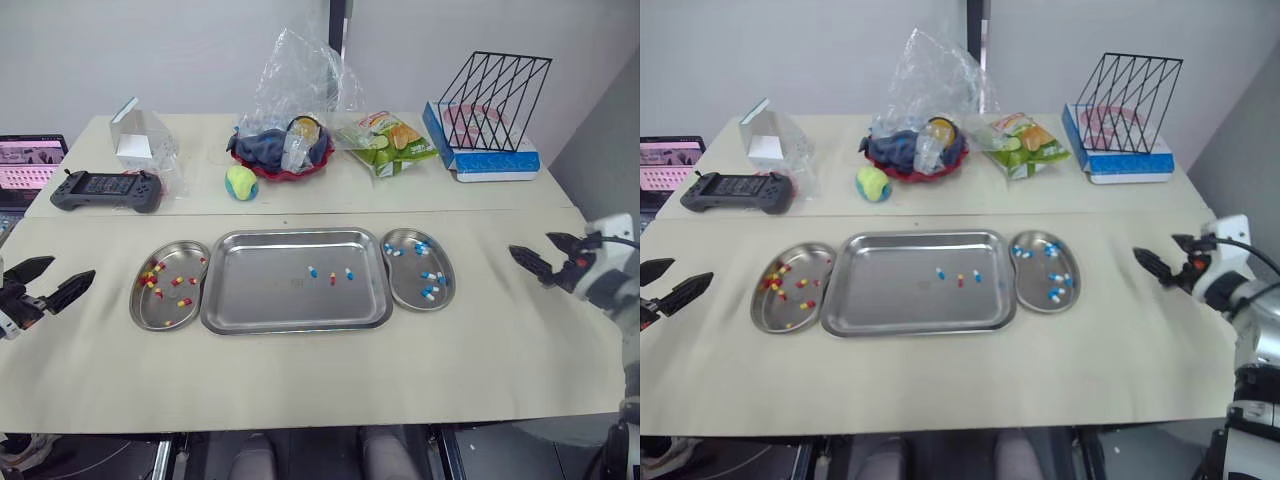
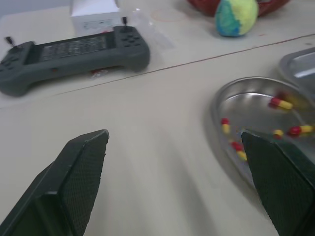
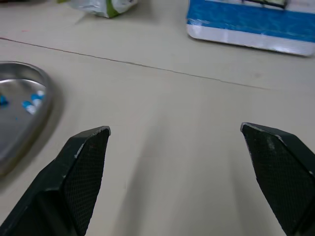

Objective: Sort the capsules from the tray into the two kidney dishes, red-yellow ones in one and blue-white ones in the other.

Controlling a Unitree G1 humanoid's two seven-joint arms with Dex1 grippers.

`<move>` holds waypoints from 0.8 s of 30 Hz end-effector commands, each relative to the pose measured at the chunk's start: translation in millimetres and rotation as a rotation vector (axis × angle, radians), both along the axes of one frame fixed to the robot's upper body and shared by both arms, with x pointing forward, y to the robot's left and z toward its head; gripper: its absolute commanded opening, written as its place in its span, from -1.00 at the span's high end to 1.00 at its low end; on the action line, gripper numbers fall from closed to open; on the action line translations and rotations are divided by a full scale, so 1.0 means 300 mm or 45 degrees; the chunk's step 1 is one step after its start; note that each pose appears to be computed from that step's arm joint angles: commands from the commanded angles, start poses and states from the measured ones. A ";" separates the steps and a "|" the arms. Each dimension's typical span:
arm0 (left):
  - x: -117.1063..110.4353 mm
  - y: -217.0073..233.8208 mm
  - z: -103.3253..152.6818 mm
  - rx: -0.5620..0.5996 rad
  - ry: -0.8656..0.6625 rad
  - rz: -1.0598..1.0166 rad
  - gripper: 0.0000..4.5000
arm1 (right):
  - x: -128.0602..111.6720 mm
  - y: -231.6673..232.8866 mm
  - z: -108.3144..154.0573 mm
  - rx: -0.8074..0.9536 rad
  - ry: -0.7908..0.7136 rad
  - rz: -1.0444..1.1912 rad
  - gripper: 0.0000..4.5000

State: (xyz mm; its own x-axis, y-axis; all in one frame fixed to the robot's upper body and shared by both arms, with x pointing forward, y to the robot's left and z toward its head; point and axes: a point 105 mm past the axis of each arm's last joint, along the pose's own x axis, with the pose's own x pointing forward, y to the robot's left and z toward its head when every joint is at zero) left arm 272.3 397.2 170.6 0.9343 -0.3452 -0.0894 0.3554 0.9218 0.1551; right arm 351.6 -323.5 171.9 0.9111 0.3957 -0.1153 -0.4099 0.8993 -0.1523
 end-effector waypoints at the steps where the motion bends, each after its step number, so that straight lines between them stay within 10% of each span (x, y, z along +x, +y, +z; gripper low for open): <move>1: -0.023 -0.053 0.057 0.053 -0.042 -0.136 -1.00 | 0.009 0.144 0.087 -0.051 -0.047 0.233 -0.99; 12: -0.074 -0.236 0.049 0.084 0.010 -0.383 -1.00 | 0.085 0.701 0.103 -0.158 -0.024 0.756 -0.99; 24: -0.121 -0.328 0.077 0.164 0.023 -0.426 -1.00 | 0.124 0.935 -0.036 -0.315 0.070 0.712 -0.99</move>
